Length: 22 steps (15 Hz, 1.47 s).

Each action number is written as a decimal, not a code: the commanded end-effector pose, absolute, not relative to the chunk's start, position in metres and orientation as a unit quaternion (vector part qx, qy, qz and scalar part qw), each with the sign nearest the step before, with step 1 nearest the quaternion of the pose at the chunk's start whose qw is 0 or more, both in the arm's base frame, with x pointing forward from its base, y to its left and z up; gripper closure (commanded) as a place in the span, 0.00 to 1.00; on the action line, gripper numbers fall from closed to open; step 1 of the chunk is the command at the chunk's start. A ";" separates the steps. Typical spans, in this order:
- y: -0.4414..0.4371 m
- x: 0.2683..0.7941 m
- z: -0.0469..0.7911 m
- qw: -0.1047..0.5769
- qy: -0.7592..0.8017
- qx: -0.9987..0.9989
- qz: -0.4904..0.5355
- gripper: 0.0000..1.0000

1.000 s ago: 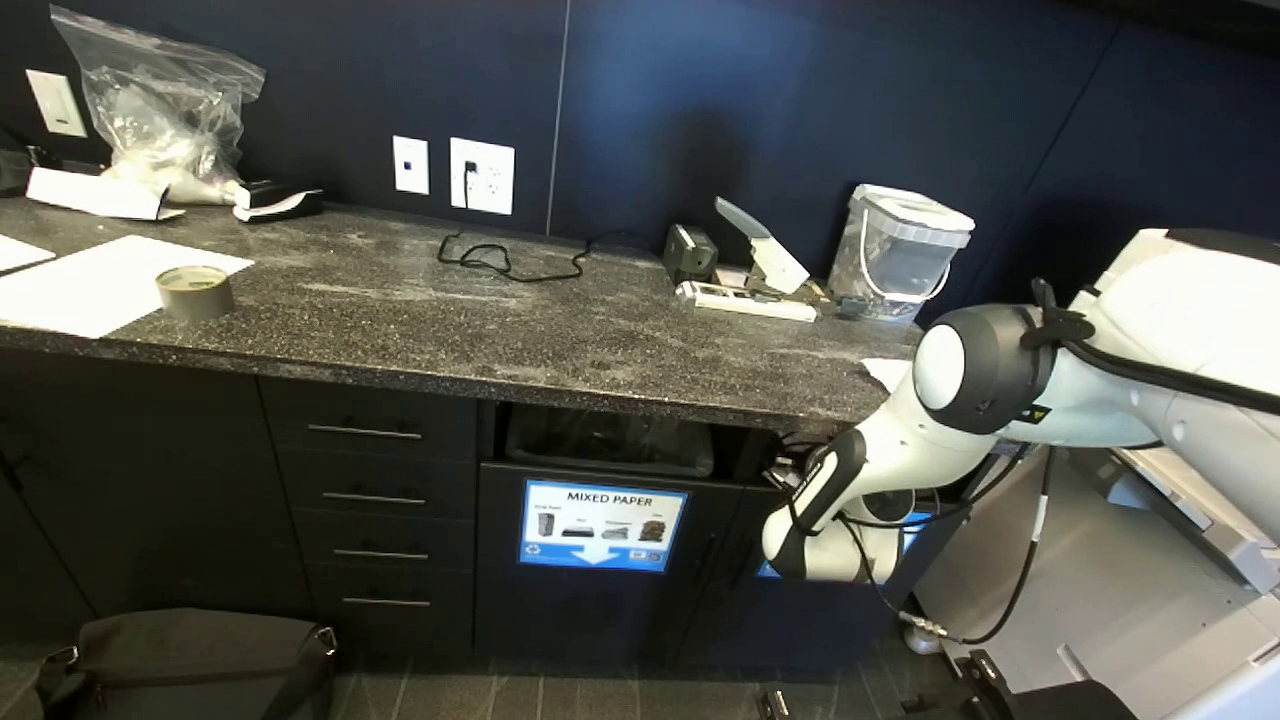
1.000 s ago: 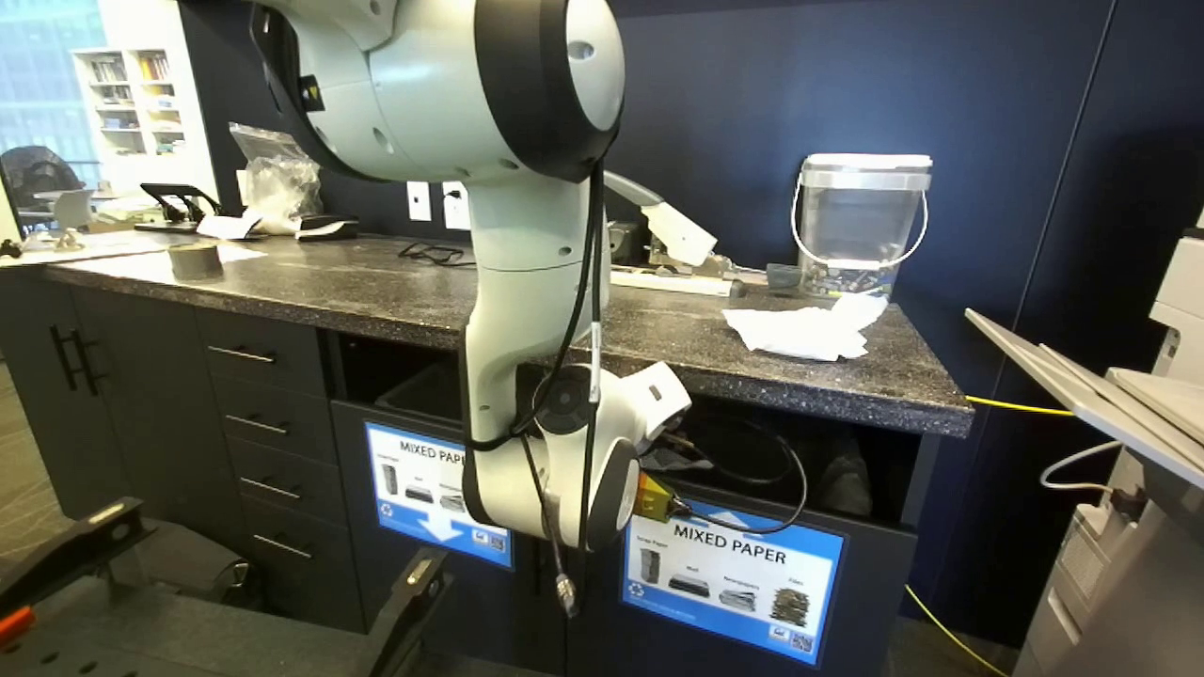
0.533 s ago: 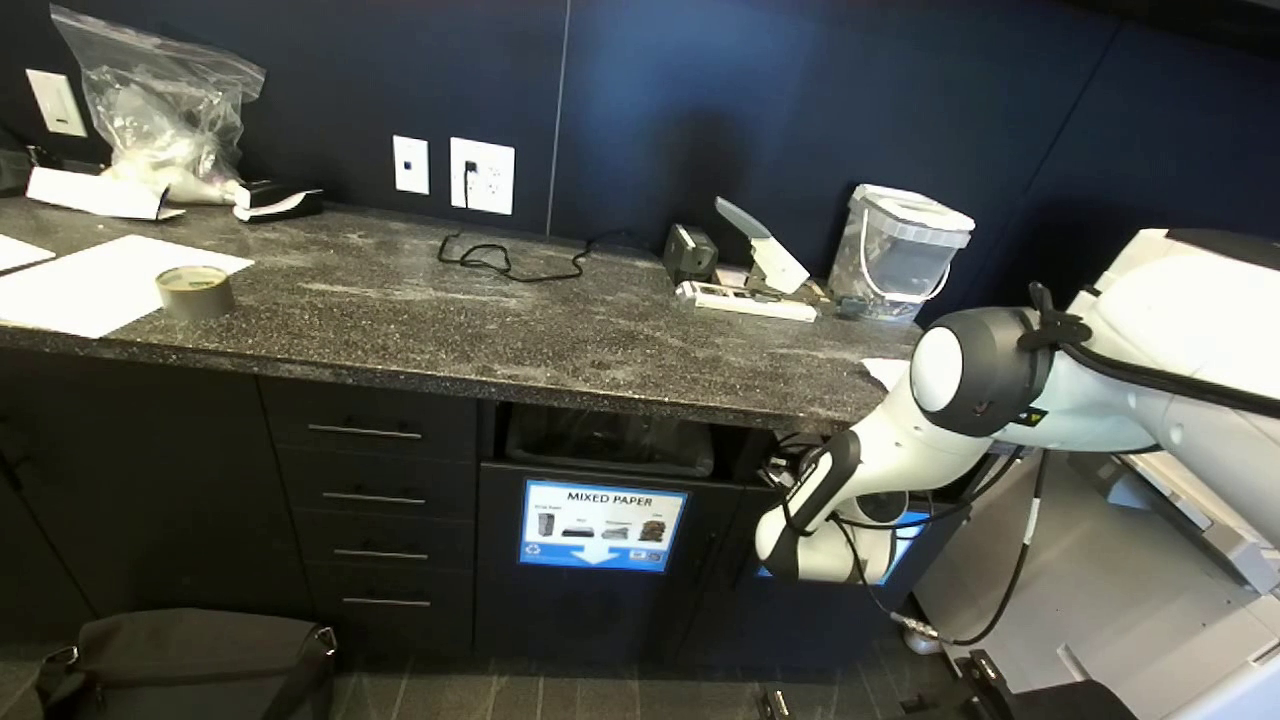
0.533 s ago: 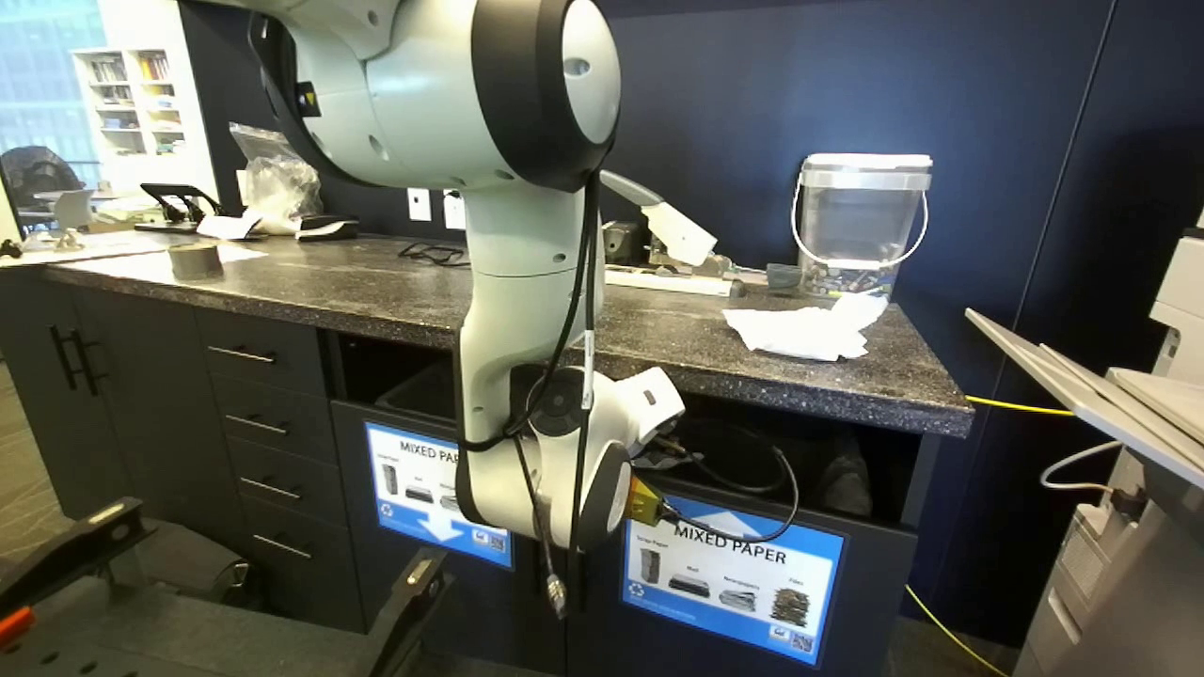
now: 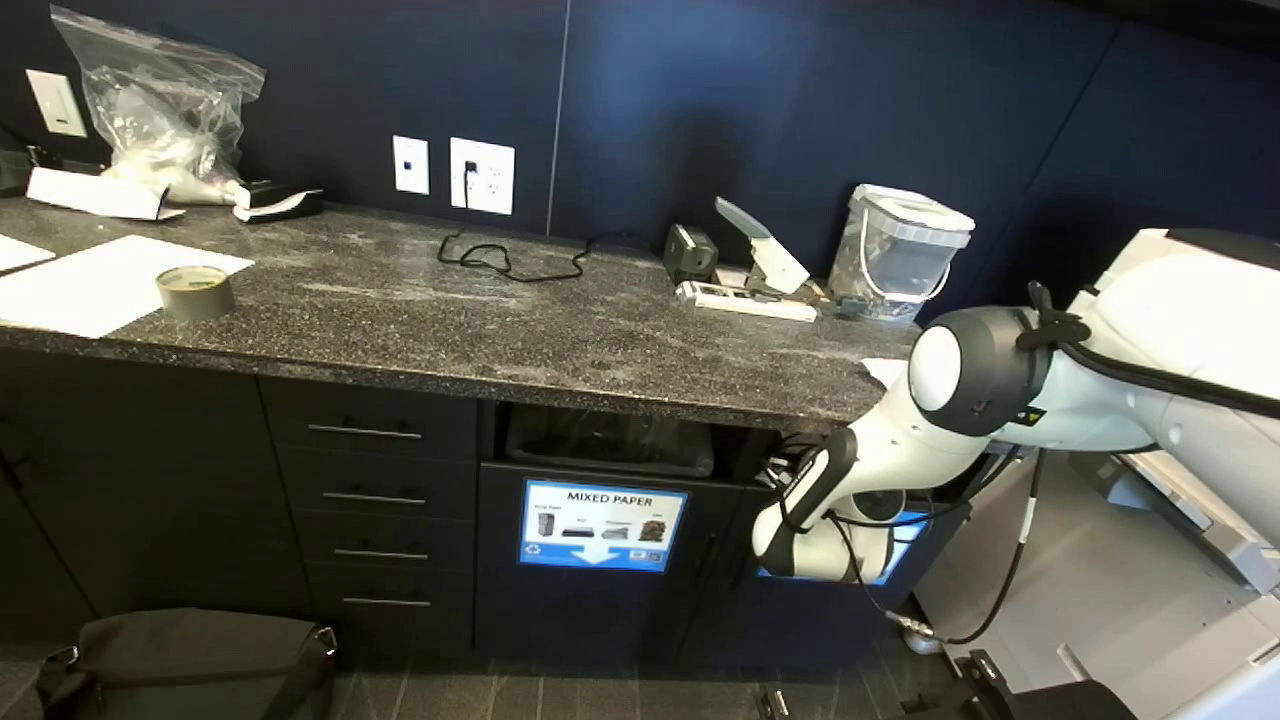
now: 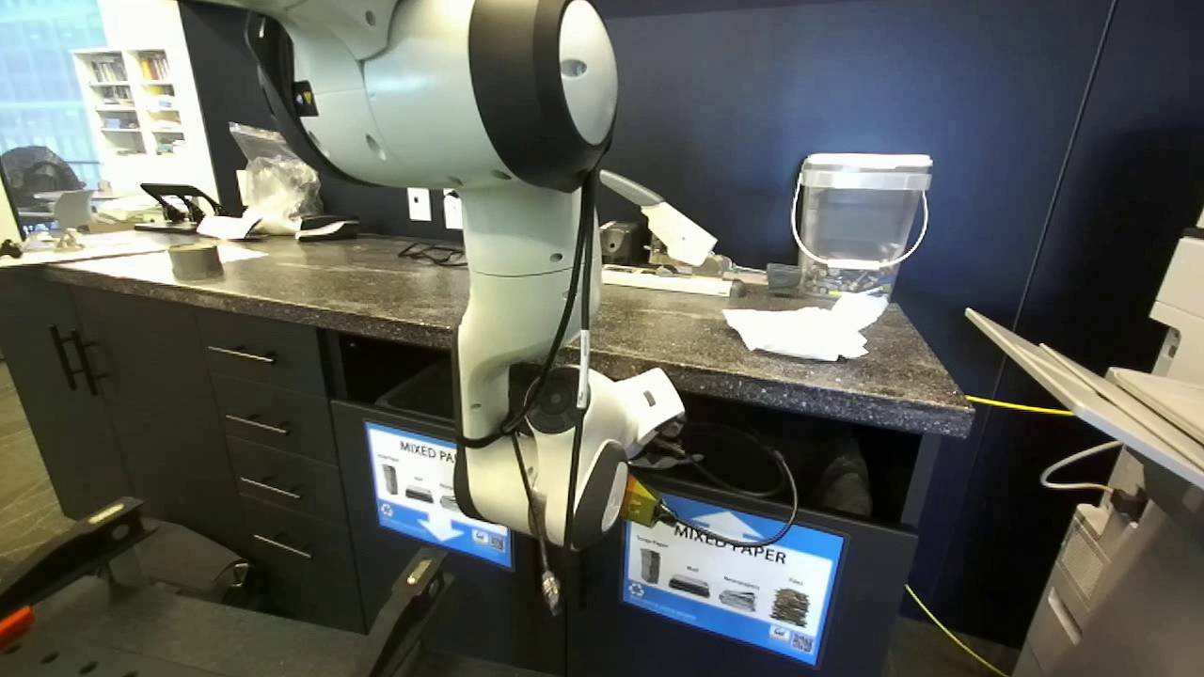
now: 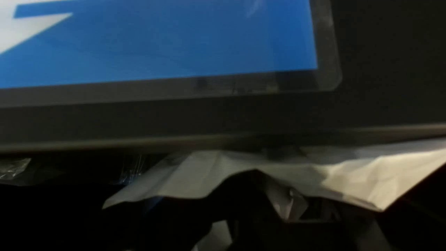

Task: Remove all the paper trash from the base top and put them in the mixed paper bin on the left

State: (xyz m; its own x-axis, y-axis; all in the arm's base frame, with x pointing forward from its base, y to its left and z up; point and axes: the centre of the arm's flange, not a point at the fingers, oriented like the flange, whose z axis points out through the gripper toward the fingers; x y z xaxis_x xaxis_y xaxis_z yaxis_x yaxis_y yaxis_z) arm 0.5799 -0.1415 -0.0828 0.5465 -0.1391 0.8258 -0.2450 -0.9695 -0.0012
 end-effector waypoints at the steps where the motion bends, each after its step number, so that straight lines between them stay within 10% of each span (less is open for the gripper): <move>1: -0.141 0.606 -0.095 0.058 -0.107 0.879 0.460 0.27; 5: -0.149 0.603 -0.086 0.122 -0.148 0.872 0.450 0.01; 22: -0.133 0.592 -0.065 0.052 -0.091 0.899 0.425 0.00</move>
